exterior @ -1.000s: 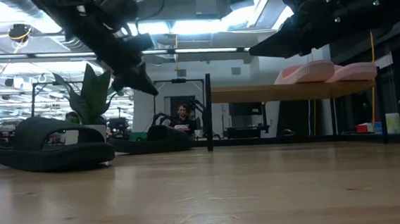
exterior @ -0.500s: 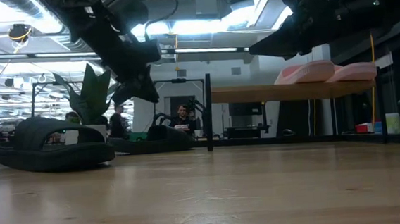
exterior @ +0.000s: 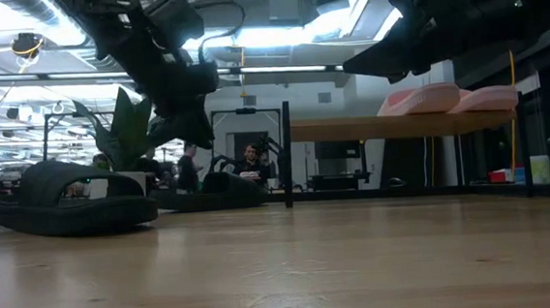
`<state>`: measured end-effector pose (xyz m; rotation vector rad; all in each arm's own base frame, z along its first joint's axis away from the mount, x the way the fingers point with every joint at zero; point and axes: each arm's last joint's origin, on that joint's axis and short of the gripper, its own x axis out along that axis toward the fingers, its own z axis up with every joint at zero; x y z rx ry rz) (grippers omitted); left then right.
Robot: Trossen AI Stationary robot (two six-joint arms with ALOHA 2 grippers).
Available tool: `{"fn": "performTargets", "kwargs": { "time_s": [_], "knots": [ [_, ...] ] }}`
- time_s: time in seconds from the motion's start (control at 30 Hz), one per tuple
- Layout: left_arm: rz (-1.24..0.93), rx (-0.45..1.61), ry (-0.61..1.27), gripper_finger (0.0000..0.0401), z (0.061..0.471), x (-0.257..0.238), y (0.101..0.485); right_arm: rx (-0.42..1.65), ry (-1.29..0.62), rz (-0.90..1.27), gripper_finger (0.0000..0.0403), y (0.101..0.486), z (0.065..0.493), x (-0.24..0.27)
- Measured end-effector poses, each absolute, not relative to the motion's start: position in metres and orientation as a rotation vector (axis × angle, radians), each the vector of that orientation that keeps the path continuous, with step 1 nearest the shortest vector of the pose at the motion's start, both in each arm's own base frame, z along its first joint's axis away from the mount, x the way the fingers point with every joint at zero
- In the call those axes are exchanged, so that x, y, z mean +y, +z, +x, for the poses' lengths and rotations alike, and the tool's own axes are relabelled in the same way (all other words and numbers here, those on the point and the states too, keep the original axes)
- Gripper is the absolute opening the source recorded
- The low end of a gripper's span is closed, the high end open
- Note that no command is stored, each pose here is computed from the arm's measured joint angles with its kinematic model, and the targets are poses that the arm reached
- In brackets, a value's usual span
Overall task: Pick and place slides into the shelf
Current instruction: Put the top black slide on the shelf
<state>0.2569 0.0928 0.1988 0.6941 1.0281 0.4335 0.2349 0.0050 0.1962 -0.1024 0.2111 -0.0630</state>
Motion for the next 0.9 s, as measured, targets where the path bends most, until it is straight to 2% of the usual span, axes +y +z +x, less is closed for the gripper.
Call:
{"fn": "performTargets", "kwargs": {
  "time_s": [0.1,0.43,0.67,0.9],
  "knots": [
    [0.663,1.050,0.396,0.0113,0.257,0.100,0.191,0.211,-0.059,-0.107,0.0012,0.196,0.235,0.005],
    [0.695,1.206,0.436,0.0112,0.257,0.130,0.160,0.213,-0.056,-0.126,0.0012,0.196,0.235,0.005],
    [0.660,1.129,0.494,0.0112,0.258,0.147,0.160,0.214,-0.055,-0.127,0.0012,0.196,0.235,0.005],
    [0.644,1.074,0.444,0.0112,0.261,0.148,0.161,0.218,-0.055,-0.127,0.0012,0.196,0.235,0.005]
  ]
}}
